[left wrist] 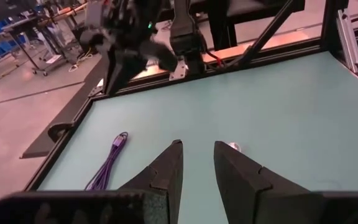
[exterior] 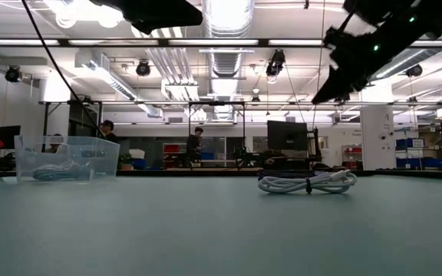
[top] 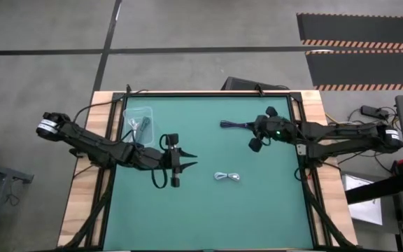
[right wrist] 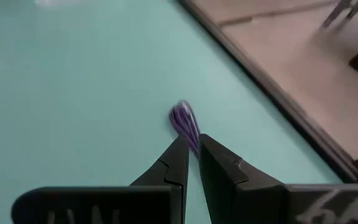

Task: Pick and place USB-C Cables
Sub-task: Put the violet charger cable into the transparent bin

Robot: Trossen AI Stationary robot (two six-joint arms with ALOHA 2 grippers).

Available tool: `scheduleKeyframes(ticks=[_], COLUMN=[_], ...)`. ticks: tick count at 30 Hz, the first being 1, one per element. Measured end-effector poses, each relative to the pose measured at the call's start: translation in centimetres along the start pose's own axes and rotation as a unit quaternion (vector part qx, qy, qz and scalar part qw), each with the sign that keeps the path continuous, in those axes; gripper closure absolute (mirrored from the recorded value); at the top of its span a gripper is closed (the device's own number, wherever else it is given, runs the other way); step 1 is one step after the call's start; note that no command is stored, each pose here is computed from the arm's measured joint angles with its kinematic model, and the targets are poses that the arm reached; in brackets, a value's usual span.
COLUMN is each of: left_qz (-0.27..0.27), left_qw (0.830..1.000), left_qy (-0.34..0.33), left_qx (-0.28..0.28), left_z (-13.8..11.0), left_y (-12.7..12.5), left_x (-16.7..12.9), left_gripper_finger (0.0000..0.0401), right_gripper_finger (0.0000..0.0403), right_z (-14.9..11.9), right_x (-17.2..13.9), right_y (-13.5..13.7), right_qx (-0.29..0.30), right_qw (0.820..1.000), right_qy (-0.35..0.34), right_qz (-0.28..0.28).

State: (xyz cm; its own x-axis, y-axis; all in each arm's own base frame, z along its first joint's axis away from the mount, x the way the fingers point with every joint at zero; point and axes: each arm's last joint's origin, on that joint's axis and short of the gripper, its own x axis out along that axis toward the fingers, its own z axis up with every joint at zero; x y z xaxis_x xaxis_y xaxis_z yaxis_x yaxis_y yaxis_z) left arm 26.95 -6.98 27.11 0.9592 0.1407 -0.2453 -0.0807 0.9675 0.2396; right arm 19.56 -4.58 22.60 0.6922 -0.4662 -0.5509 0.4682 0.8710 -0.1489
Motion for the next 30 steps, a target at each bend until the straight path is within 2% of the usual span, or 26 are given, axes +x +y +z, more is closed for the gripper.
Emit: scheduleKeyframes(ticks=[9, 14, 21, 25, 30], left_qz=[0.0, 0.0, 0.0, 0.0, 0.0], left_qw=[1.0, 1.0, 1.0, 1.0, 1.0], left_qy=[0.001, 0.001, 0.001, 0.001, 0.001], left_qx=[-0.012, -0.012, -0.013, -0.013, -0.012], left_z=[0.0, 0.0, 0.0, 0.0, 0.0], left_y=[0.0, 0.0, 0.0, 0.0, 0.0], left_x=[0.0, 0.0, 0.0, 0.0, 0.0], left_gripper_finger=[0.0326, 0.0326, 0.0326, 0.0326, 0.0326], right_gripper_finger=[0.0376, 0.0376, 0.0373, 0.0351, 0.0302], right_z=[-0.6, -1.5, -2.7, -3.2, -3.4], right_x=[4.0, 6.2, 8.6, 9.2, 9.7], right_y=[-2.0, -3.2, -4.2, -4.4, -4.3], right_qx=[-0.017, -0.029, -0.015, -0.023, -0.039], right_qw=[0.998, 0.995, 0.992, 0.99, 0.989], right_qy=[0.066, 0.098, 0.123, 0.138, 0.139], right_qz=[0.012, -0.003, 0.035, 0.035, 0.037])
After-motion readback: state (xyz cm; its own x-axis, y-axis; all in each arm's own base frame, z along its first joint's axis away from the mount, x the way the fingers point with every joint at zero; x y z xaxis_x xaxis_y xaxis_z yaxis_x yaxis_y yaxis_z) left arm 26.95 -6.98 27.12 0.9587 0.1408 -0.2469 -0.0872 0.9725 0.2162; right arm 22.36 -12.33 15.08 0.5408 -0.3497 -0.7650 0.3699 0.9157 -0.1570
